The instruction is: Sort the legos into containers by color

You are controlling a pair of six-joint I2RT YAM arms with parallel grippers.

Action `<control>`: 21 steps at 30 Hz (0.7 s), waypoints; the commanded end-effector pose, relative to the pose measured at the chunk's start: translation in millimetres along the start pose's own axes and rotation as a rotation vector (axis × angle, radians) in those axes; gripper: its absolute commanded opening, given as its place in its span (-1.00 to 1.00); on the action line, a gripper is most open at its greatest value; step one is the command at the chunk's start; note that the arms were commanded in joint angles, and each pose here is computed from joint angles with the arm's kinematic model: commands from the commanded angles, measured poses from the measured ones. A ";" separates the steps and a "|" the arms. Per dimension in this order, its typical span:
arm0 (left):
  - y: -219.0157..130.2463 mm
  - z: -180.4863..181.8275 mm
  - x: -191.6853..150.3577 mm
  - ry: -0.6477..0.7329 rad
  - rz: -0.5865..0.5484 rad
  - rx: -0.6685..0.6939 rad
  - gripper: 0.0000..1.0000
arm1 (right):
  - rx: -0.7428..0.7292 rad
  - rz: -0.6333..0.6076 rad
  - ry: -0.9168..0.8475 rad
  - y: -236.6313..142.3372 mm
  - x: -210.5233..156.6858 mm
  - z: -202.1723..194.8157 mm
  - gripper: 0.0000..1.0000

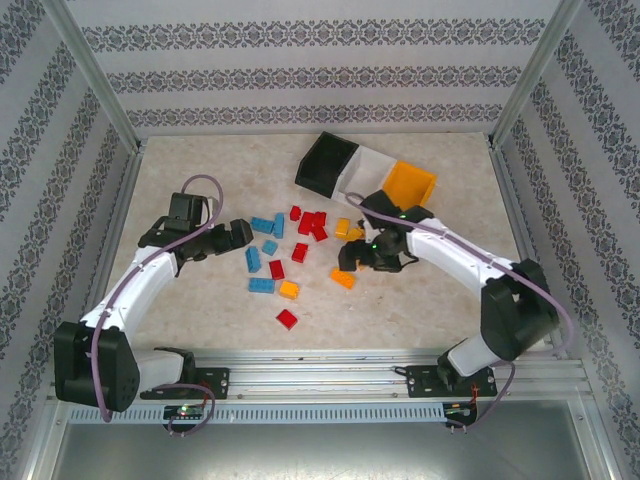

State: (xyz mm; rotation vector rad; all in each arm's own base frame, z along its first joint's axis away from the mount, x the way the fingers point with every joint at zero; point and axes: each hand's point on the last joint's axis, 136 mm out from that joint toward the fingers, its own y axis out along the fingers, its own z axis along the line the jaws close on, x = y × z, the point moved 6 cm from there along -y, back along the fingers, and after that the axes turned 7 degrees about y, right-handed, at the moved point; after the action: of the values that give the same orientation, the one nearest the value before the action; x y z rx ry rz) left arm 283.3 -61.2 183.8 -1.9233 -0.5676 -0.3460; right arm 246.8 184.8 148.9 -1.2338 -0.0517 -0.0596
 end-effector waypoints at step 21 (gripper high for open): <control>6.5 1.1 -21.3 -0.074 0.066 -0.029 1.00 | -0.214 0.135 -0.379 42.7 4.9 35.9 0.58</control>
State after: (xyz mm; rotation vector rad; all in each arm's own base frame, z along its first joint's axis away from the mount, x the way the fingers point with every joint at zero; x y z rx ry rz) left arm 271.9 -64.2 170.4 -1.9717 -0.5577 -0.2631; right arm 250.7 232.7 121.3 -1.3993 -0.2606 0.2604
